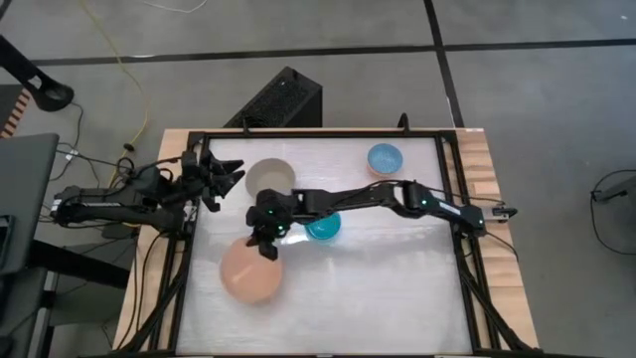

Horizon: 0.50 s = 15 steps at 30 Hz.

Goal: Nest bowls inside each other
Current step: Stack the light orange bowl on top of the white bowl

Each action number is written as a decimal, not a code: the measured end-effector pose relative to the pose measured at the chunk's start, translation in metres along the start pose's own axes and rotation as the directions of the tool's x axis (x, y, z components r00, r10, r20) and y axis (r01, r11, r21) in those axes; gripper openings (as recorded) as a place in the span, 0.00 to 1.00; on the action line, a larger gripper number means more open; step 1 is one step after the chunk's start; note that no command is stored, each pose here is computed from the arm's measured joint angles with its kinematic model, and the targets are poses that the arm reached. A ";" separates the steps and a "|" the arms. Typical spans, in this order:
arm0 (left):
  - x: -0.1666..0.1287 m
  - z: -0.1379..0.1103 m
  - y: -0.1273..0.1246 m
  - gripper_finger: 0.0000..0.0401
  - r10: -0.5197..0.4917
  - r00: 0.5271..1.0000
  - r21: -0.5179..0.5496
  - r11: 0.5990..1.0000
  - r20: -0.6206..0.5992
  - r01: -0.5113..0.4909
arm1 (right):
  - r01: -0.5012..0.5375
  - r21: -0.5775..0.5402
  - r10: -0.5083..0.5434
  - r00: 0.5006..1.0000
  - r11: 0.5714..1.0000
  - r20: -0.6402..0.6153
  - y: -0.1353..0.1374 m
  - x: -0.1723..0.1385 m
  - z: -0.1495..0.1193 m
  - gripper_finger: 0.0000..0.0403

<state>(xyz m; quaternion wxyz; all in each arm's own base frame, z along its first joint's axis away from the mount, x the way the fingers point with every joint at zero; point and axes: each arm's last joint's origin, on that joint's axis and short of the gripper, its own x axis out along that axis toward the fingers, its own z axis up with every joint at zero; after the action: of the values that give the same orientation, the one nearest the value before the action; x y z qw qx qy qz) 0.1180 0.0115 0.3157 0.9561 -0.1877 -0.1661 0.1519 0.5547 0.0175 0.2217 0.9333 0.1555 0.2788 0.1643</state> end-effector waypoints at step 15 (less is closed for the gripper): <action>0.000 -0.001 0.000 0.45 0.000 1.000 -0.001 1.000 -0.007 0.000 | 0.028 -0.158 -0.053 0.987 0.987 -0.153 0.010 0.001 -0.003 0.00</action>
<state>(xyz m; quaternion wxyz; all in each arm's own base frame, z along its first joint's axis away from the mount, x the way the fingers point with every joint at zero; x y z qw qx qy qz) 0.1182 0.0114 0.3151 0.9566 -0.1887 -0.1628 0.1512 0.5519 0.0279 0.2228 0.9209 0.0630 0.3408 0.1782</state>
